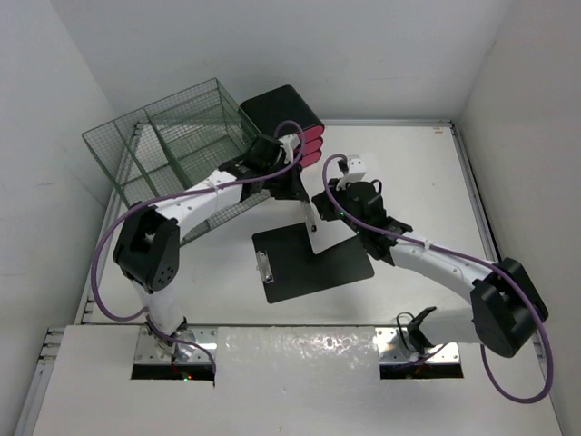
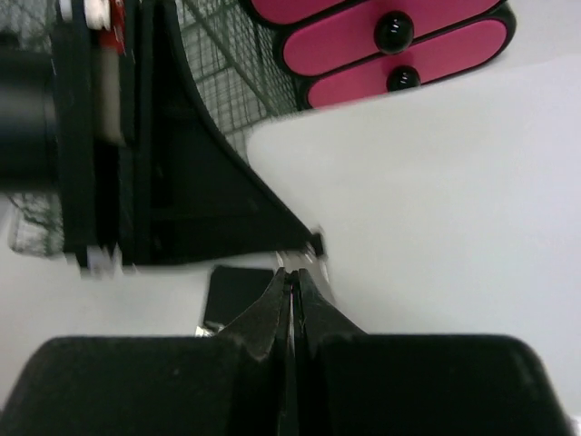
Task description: Organize the desk
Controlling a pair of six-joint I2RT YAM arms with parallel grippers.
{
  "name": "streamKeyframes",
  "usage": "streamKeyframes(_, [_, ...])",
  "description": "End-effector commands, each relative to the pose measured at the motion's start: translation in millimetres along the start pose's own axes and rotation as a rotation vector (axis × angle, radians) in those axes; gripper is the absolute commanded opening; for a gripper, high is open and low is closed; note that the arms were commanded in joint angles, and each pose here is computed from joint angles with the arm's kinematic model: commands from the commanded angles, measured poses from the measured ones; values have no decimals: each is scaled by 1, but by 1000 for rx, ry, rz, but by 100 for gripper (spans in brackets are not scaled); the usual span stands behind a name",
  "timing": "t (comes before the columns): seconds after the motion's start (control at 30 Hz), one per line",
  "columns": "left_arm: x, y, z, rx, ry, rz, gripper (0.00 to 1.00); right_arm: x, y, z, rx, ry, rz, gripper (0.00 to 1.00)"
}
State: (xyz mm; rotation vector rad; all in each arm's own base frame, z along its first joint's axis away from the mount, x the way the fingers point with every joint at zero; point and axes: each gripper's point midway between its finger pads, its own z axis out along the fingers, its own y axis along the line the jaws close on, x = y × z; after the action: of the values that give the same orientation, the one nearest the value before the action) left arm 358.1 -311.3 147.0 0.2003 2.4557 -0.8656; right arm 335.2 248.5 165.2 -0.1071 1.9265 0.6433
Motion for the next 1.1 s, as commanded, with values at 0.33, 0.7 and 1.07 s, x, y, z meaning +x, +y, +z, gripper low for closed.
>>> streamKeyframes(0.33, [-92,-24,-75,112,-186,43,0,58,2,-65,-278,102,-1076,68])
streamKeyframes(0.7, [-98,-27,-73,110,-170,25,0,61,-37,-44,47,-84,-1298,88])
streamKeyframes(1.07, [-94,-20,-65,105,-141,6,0,21,-36,18,368,-358,-1281,87])
